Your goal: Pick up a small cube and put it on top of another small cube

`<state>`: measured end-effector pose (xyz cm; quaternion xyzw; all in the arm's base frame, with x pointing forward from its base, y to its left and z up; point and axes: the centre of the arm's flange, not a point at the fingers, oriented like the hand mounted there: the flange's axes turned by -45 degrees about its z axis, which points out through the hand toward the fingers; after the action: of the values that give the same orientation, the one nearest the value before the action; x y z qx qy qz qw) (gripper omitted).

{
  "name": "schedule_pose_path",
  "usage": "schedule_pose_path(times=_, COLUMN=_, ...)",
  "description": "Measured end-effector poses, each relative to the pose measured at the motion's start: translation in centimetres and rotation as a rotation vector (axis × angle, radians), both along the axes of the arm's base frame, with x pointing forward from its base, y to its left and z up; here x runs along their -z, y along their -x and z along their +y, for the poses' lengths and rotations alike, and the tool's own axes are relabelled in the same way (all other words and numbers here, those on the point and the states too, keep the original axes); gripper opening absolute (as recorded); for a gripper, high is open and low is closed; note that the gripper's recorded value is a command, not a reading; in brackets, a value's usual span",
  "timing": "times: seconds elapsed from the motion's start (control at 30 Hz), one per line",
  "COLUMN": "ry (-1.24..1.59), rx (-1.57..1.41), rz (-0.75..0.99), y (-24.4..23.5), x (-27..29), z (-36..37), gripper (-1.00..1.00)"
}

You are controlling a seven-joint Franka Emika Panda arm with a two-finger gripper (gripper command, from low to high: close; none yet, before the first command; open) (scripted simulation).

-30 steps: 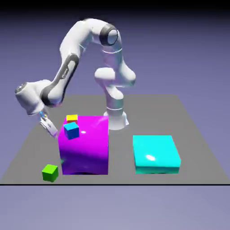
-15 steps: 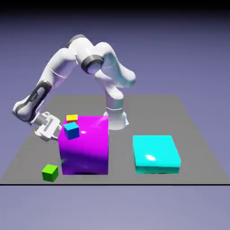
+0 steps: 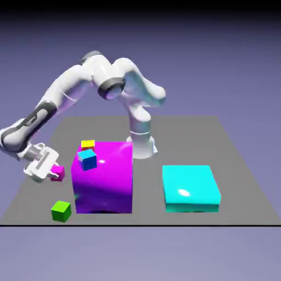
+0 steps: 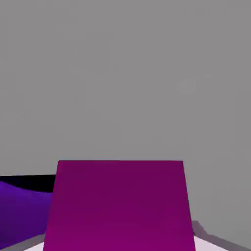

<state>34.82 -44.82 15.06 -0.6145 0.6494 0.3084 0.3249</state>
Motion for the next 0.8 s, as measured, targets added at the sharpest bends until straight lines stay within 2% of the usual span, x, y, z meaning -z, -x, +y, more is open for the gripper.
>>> schedule_pose_path(times=0.5, ry=-0.031, rx=-0.116, rz=-0.002, y=-16.3, x=-3.3, z=1.3, gripper=-1.0)
schedule_pose_path(times=0.57, ry=-0.032, rx=-0.118, rz=-0.002, y=-16.5, x=-3.4, z=1.4, gripper=-1.0)
schedule_pose_path(times=0.7, ry=-0.032, rx=-0.117, rz=-0.004, y=-16.4, x=0.6, z=4.6, gripper=-1.0)
schedule_pose_path(times=0.73, ry=-0.031, rx=-0.117, rz=-0.002, y=-16.3, x=1.5, z=5.5, gripper=1.0)
schedule_pose_path(times=0.8, ry=-0.03, rx=-0.118, rz=-0.001, y=-16.2, x=1.5, z=5.5, gripper=1.0)
